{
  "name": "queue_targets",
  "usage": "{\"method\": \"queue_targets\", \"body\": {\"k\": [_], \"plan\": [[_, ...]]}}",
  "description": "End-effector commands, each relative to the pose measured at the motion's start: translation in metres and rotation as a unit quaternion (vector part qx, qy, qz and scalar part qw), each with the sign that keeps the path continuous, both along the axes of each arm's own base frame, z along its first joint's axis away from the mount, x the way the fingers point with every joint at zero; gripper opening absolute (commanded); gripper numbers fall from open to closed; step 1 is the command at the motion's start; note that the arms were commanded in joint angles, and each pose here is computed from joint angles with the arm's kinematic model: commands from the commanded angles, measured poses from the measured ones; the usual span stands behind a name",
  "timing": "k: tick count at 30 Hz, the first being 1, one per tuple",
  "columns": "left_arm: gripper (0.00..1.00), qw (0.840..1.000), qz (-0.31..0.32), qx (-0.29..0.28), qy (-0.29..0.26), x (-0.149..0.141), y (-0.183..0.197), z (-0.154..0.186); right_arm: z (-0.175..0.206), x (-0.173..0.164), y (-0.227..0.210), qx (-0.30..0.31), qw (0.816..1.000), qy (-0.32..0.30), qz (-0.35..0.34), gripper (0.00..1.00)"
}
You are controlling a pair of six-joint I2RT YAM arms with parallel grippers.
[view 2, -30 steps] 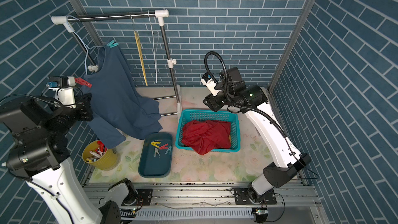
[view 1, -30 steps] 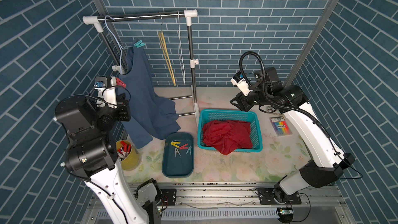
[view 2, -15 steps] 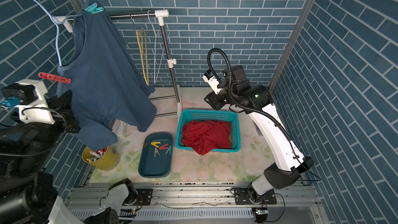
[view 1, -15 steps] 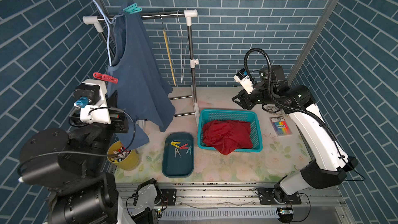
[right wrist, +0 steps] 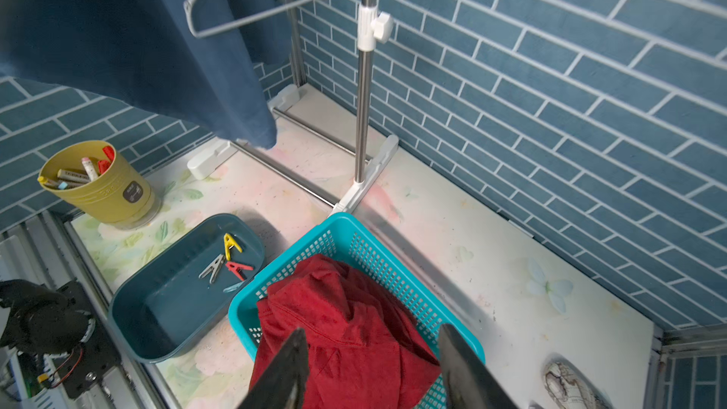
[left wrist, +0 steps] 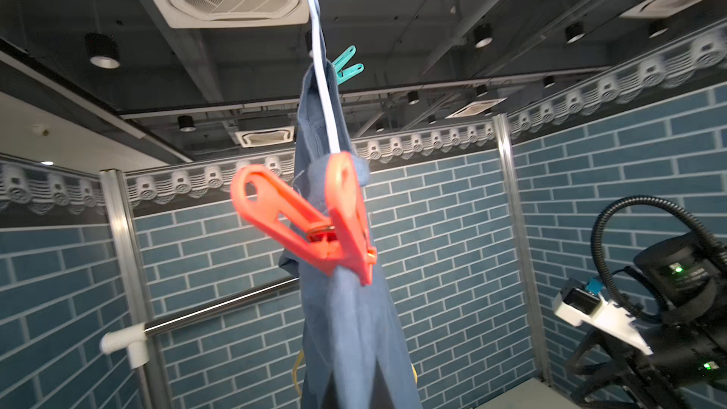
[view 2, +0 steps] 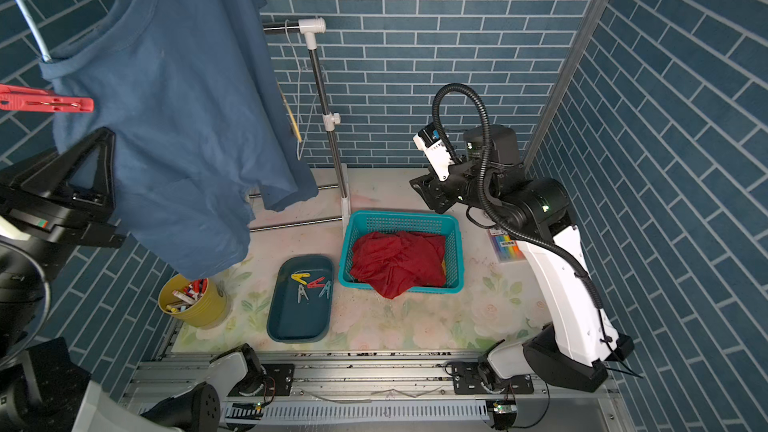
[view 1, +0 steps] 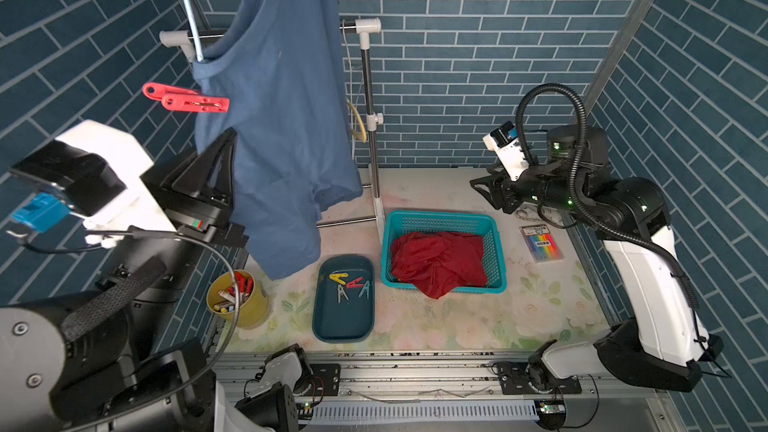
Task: Remove the clothespins securing t-shirts to the hanger
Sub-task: Pick up the hanger from the clothes rail.
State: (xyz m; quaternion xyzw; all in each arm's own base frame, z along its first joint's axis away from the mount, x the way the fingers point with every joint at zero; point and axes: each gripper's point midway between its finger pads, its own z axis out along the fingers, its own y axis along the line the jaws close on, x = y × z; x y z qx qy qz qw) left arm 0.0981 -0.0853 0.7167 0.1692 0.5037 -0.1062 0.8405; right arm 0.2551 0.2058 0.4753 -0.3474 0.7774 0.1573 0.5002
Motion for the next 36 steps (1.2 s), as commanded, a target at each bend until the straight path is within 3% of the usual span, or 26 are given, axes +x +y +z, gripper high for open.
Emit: {"method": "queue_targets", "body": {"k": [1, 9, 18, 26, 32, 36], "plan": [[0.00, 0.995, -0.083, -0.003, -0.048, -0.012, -0.017, 0.030, 0.012, -0.008, -0.022, -0.009, 0.999, -0.024, -0.032, 0.54], [0.00, 0.991, -0.129, -0.022, 0.019, 0.029, -0.010, 0.009, 0.008, -0.011, -0.047, -0.032, 0.995, -0.056, -0.073, 0.56], [0.00, 0.971, -0.210, -0.012, 0.116, 0.066, -0.025, -0.031, 0.014, -0.015, -0.059, -0.041, 0.992, -0.072, -0.091, 0.56], [0.00, 0.921, -0.317, 0.085, 0.212, 0.119, -0.082, -0.109, 0.024, -0.022, -0.065, -0.044, 0.991, -0.091, -0.085, 0.58], [0.00, 0.891, -0.377, 0.143, 0.211, 0.134, -0.128, -0.129, 0.042, -0.030, -0.069, -0.033, 0.991, -0.104, -0.080, 0.58], [0.00, 0.880, -0.391, 0.166, 0.212, 0.146, -0.140, -0.136, 0.064, -0.037, -0.072, -0.013, 0.989, -0.125, -0.077, 0.60]]}}
